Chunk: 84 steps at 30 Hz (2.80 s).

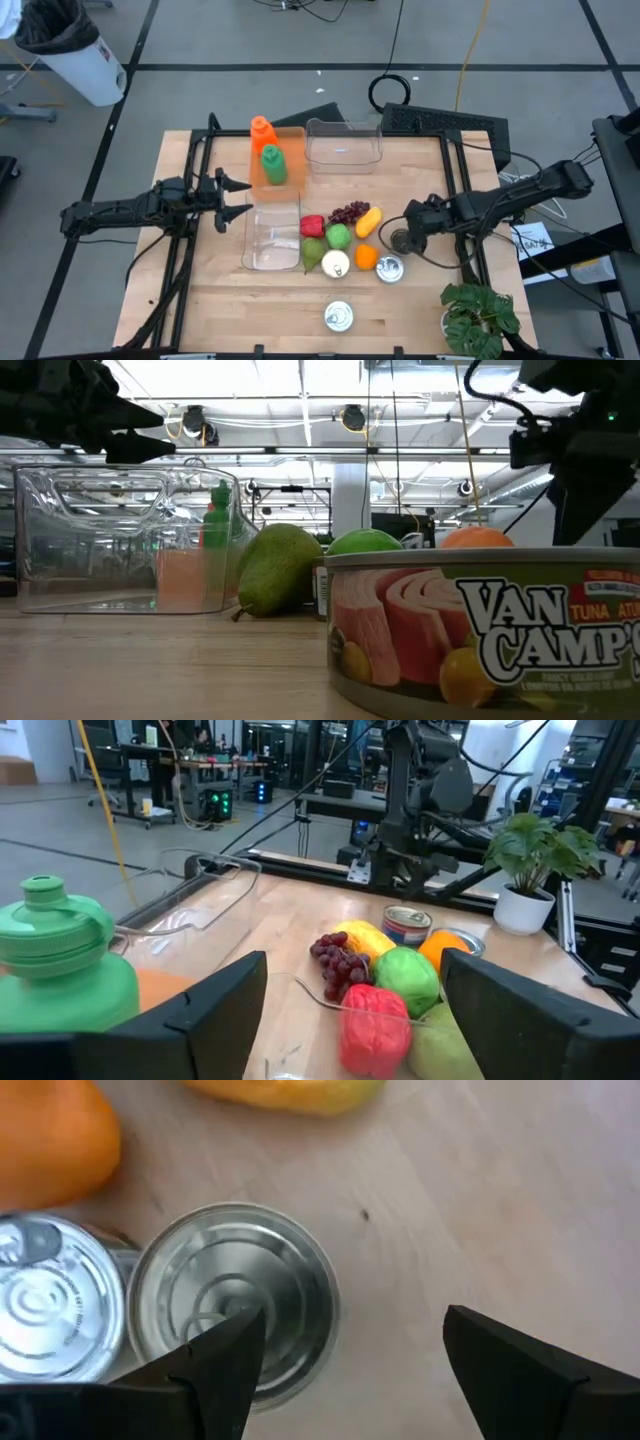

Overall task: Pick & Place Food Item
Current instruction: Put the blue and pink tuna can into the bottom transparent bin

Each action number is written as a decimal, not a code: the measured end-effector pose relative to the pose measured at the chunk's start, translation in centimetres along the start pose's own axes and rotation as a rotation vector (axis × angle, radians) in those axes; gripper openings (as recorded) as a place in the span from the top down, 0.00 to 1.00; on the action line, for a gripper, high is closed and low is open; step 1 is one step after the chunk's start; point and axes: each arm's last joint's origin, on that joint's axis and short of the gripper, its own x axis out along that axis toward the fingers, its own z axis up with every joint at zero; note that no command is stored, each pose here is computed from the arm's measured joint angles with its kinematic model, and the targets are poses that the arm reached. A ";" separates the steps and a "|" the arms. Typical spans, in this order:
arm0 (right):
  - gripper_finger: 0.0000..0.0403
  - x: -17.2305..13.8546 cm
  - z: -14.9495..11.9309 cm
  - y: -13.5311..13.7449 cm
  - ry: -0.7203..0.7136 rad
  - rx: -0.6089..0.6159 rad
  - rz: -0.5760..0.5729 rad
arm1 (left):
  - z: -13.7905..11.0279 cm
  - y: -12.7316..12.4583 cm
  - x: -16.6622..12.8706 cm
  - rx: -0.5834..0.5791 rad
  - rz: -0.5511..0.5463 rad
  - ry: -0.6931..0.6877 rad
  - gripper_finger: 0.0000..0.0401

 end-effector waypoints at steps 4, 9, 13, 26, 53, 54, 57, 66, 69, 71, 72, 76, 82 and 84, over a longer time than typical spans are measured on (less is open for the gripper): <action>0.29 1.2 -0.2 -0.2 0.007 -0.062 -0.101 | 0.0 0.0 0.0 0.002 0.000 0.000 0.19; 0.29 1.8 0.0 -0.6 -0.044 -0.079 -0.245 | 0.0 0.0 0.0 0.003 0.000 0.000 0.19; 0.29 2.0 0.2 -0.9 -0.054 -0.089 -0.308 | 0.0 0.0 0.0 0.003 0.000 0.001 0.22; 0.29 5.0 -0.5 -3.2 0.098 -0.048 -0.468 | 0.0 0.0 0.0 0.005 0.001 0.002 0.25; 0.36 -0.2 0.3 -4.3 -0.242 0.087 -0.170 | 0.0 0.1 0.0 0.016 0.019 -0.002 0.26; 0.36 -0.4 0.4 -4.3 -0.266 0.077 -0.156 | 0.0 0.1 0.0 0.016 0.019 -0.002 0.26; 0.36 -1.0 1.1 -4.0 -0.358 0.047 -0.108 | 0.0 0.1 0.0 0.017 0.020 -0.002 0.26; 0.36 -2.2 3.0 -3.2 -0.522 -0.211 -0.084 | 0.0 0.1 0.0 0.015 0.020 -0.001 0.26; 0.33 -3.1 4.6 -3.1 -0.475 -0.205 -0.068 | 0.0 0.1 0.0 -0.016 0.019 -0.001 0.26; 0.30 -3.6 5.7 -3.1 -0.427 -0.218 -0.089 | 0.0 0.1 0.0 -0.030 0.018 -0.002 0.26; 0.29 -3.8 6.3 -3.2 -0.397 -0.245 -0.113 | 0.0 0.1 0.0 -0.031 0.018 -0.002 0.26; 0.25 -3.9 8.3 -3.7 -0.210 -0.470 -0.220 | 0.0 0.1 0.0 -0.030 0.018 -0.001 0.26; 0.27 -2.2 9.9 -4.6 0.034 -0.584 -0.243 | 0.0 0.1 0.0 -0.037 0.018 -0.001 0.26; 0.28 -1.5 9.8 -4.7 0.112 -0.589 -0.223 | 0.0 0.1 0.0 -0.045 0.017 -0.001 0.26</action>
